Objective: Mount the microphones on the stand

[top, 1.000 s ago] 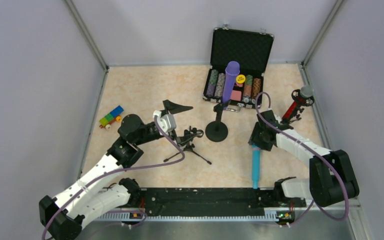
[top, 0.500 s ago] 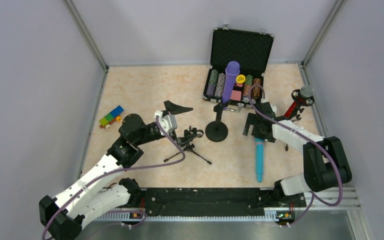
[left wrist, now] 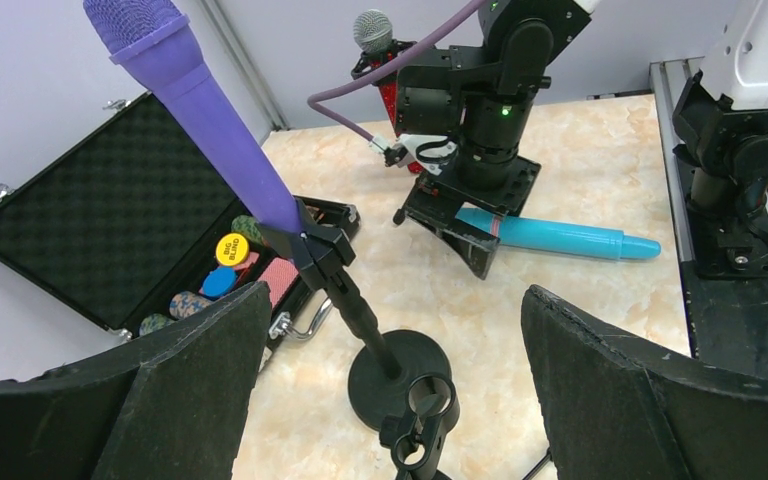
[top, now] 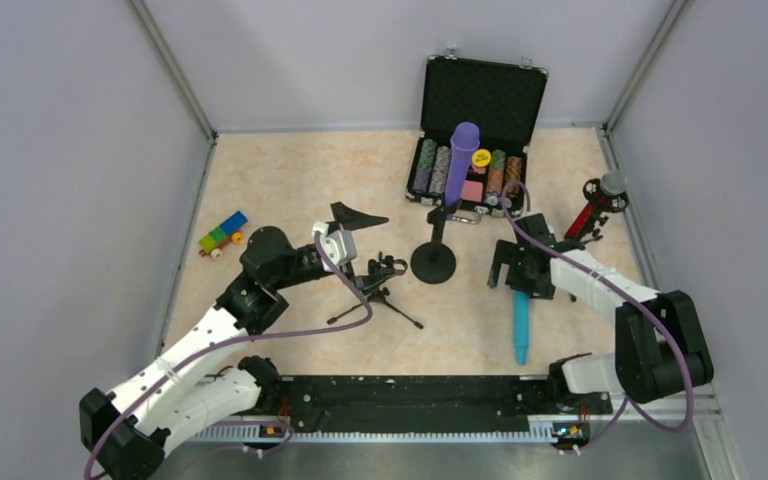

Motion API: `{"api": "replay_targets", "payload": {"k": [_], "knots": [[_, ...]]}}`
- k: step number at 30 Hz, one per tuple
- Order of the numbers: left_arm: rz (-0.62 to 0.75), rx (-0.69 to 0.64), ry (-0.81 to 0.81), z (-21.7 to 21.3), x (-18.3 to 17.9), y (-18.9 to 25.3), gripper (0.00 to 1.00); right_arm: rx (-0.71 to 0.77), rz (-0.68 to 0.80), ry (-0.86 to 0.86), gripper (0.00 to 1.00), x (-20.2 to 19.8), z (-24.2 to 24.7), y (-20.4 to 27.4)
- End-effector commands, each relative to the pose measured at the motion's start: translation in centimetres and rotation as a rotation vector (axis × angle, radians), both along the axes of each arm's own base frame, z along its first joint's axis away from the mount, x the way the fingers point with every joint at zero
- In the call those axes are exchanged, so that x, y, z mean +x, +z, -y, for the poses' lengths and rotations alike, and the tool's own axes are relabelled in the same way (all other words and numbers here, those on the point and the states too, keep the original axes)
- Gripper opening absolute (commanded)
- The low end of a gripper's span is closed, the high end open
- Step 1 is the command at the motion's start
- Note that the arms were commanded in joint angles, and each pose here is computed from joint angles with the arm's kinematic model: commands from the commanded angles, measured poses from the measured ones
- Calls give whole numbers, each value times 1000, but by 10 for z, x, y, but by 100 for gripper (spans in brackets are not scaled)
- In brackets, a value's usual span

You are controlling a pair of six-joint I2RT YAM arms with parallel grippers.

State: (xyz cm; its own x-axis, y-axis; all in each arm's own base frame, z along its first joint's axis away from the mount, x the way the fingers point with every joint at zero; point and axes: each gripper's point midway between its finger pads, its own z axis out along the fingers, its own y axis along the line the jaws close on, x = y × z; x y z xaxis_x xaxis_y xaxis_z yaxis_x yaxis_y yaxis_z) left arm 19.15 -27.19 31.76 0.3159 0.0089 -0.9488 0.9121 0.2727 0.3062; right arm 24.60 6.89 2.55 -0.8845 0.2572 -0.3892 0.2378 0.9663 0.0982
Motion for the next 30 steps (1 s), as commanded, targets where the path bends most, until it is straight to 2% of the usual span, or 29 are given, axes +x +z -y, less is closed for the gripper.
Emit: {"api": "replay_targets", "payload": {"k": [1, 7, 13, 15, 18, 24, 27, 30], "knots": [[60, -39, -33, 4, -4, 20, 99, 75, -64, -3, 97, -24, -10, -4], [67, -52, -46, 4, -7, 22, 99, 81, -135, 32, 89, -44, -18, -22], [71, -57, -42, 3, -8, 24, 99, 59, -160, 51, 73, -41, -21, -32], [77, -60, -38, 1, -9, 25, 99, 60, -154, 64, 62, -38, -22, -32], [78, -60, -27, 0, -8, 24, 99, 71, -138, 69, 49, -33, -25, -34], [73, -57, -28, 0, -8, 22, 99, 182, -115, 54, 18, -15, -45, -26], [74, -59, -31, 0, -9, 23, 99, 213, -84, 35, 22, -4, -50, -22], [73, -58, -28, -1, -9, 23, 99, 203, -76, 59, 38, 0, -50, -25]]}}
